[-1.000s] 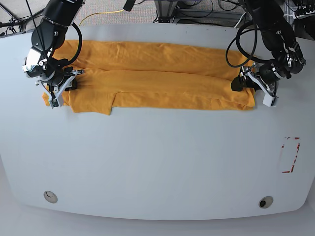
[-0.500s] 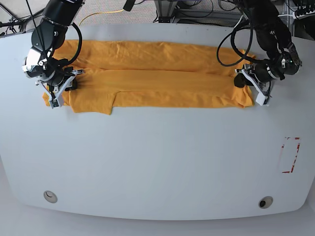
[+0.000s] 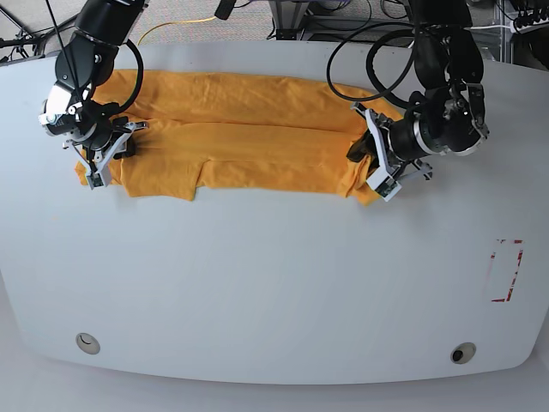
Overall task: Fold the T-shirt properly
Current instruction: 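Fold the strip end with the left gripper toward the right gripper, then press the folded half flat with the left gripper and release, then grasp the shirt's two ends with both grippers, then fold the shirt in half, bringing both grippers together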
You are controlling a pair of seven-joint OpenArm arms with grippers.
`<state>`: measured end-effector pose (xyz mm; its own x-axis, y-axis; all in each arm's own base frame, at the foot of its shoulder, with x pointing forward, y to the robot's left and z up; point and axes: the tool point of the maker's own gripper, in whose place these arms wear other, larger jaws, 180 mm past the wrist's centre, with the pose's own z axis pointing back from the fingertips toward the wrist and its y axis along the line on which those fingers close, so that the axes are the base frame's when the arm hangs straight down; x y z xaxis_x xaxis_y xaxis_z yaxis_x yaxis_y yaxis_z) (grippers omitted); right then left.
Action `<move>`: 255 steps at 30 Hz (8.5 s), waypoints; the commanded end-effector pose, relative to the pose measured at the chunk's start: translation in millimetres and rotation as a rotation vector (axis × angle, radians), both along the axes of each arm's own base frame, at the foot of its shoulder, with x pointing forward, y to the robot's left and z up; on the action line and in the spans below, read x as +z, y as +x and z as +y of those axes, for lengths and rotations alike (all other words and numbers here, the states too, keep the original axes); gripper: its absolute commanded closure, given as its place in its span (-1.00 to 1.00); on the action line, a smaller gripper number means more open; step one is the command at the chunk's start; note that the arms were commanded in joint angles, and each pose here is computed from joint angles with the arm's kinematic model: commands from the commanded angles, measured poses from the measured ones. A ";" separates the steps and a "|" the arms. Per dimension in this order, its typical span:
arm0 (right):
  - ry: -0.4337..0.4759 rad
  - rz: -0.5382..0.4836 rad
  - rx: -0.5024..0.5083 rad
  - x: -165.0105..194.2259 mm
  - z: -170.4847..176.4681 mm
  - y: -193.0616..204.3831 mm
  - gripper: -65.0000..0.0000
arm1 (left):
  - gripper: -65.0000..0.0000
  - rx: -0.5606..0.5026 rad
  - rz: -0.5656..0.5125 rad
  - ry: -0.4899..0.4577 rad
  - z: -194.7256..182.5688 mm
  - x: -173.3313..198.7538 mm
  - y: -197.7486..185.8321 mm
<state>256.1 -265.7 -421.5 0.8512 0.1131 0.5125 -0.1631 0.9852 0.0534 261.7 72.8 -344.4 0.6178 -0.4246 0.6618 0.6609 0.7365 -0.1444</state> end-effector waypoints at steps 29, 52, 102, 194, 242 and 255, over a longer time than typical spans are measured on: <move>0.014 0.033 0.006 -7.7 14.5 -4.2 0.66 | 0.33 -0.277 0.030 -0.026 -136.3 -8.4 12.7; 0.019 0.039 0.048 -9.7 27.7 -1.8 0.66 | -0.06 0.042 -0.078 -0.033 -26.5 30.0 50.7; 0.028 0.028 0.048 -7.7 29.5 1.1 0.64 | 0.47 -0.259 -0.064 0.204 -52.6 -1.6 7.2; 0.236 -0.261 0.177 118.7 66.5 61.9 1.00 | 0.46 0.062 0.180 -0.035 -55.0 -91.0 40.9; 0.366 -0.335 0.433 143.4 170.2 40.9 -1.00 | 0.46 -0.007 -0.048 -0.150 -91.1 -13.5 61.1; 0.269 -0.253 0.432 112.8 171.6 32.9 -1.00 | 0.47 0.001 -0.195 0.042 -19.6 10.6 41.5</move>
<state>282.7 -94.8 -317.1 0.6368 0.2582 0.7266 -0.5808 0.7804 0.2317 298.0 51.5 -351.7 0.5302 -0.4604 0.7120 0.6672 0.7447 -0.0153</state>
